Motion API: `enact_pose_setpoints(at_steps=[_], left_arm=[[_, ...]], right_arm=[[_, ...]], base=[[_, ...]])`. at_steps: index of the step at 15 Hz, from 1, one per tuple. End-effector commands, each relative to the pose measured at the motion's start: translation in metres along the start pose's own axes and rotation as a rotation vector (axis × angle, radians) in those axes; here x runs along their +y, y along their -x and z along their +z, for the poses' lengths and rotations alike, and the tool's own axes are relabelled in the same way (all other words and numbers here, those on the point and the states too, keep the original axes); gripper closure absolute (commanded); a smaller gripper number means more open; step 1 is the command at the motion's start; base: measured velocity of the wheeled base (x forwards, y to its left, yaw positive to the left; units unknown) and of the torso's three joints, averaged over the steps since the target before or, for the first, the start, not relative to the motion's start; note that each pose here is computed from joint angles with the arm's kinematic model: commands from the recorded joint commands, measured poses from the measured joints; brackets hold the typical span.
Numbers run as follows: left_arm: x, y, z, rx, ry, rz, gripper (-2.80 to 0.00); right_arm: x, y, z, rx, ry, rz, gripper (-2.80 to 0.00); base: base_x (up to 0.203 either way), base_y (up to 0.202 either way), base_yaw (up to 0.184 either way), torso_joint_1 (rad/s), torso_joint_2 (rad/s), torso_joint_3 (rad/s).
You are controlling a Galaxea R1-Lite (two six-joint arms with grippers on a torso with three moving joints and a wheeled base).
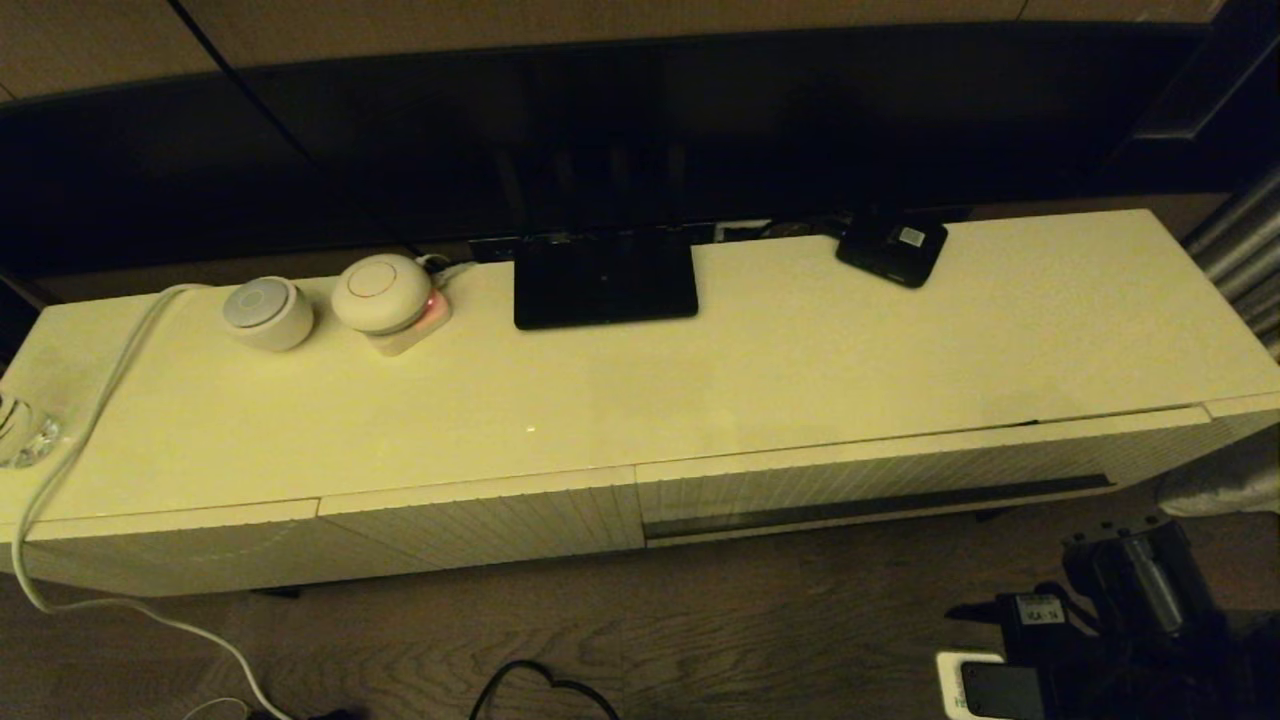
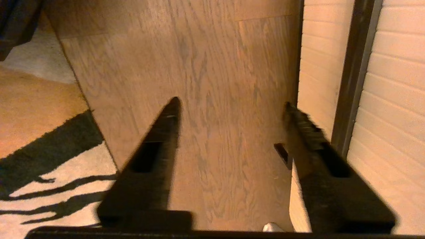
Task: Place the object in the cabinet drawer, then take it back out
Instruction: Open the drawer
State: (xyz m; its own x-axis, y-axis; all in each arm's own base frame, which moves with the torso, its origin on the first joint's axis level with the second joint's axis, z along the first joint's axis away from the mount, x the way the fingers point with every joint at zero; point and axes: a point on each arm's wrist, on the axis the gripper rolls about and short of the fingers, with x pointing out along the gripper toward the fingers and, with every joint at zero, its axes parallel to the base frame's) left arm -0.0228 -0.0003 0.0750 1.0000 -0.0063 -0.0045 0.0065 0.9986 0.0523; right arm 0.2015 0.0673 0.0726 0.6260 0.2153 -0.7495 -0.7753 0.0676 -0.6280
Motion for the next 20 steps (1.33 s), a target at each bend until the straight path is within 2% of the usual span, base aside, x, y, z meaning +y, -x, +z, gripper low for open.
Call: enact_pose_setpoints(at_steps=[1, 3, 5, 8, 14, 16, 20], left_arm=[[0.000, 0.000, -0.001, 0.003, -0.001, 0.000, 0.00], [0.000, 0.000, -0.001, 0.003, 0.000, 0.000, 0.00], [0.000, 0.000, -0.001, 0.003, -0.001, 0.000, 0.00], [0.000, 0.000, -0.001, 0.003, -0.001, 0.000, 0.00], [0.000, 0.000, -0.001, 0.003, 0.000, 0.000, 0.00], [0.000, 0.000, -0.001, 0.003, 0.000, 0.000, 0.00], [0.000, 0.000, -0.001, 0.003, -0.001, 0.000, 0.00]], right_arm=[[0.001, -0.007, 0.000, -0.016, 0.013, 0.027, -2.80], [0.004, -0.013, 0.001, -0.063, 0.062, 0.071, -2.80], [0.005, -0.016, 0.000, -0.063, 0.098, 0.096, -2.80], [0.001, -0.028, 0.002, -0.065, 0.108, 0.101, -2.80], [-0.011, -0.042, 0.005, -0.076, 0.117, 0.045, -2.80], [-0.020, -0.050, 0.005, -0.082, 0.136, 0.001, -2.80], [-0.030, -0.058, 0.003, -0.073, 0.124, -0.021, -2.80]], base=[[0.000, 0.000, 0.000, 0.000, 0.00, 0.000], [0.000, 0.000, 0.000, 0.000, 0.00, 0.000], [0.000, 0.000, 0.000, 0.000, 0.00, 0.000], [0.000, 0.000, 0.000, 0.000, 0.00, 0.000], [0.000, 0.000, 0.000, 0.000, 0.00, 0.000], [0.000, 0.000, 0.000, 0.000, 0.00, 0.000], [0.000, 0.000, 0.000, 0.000, 0.00, 0.000]])
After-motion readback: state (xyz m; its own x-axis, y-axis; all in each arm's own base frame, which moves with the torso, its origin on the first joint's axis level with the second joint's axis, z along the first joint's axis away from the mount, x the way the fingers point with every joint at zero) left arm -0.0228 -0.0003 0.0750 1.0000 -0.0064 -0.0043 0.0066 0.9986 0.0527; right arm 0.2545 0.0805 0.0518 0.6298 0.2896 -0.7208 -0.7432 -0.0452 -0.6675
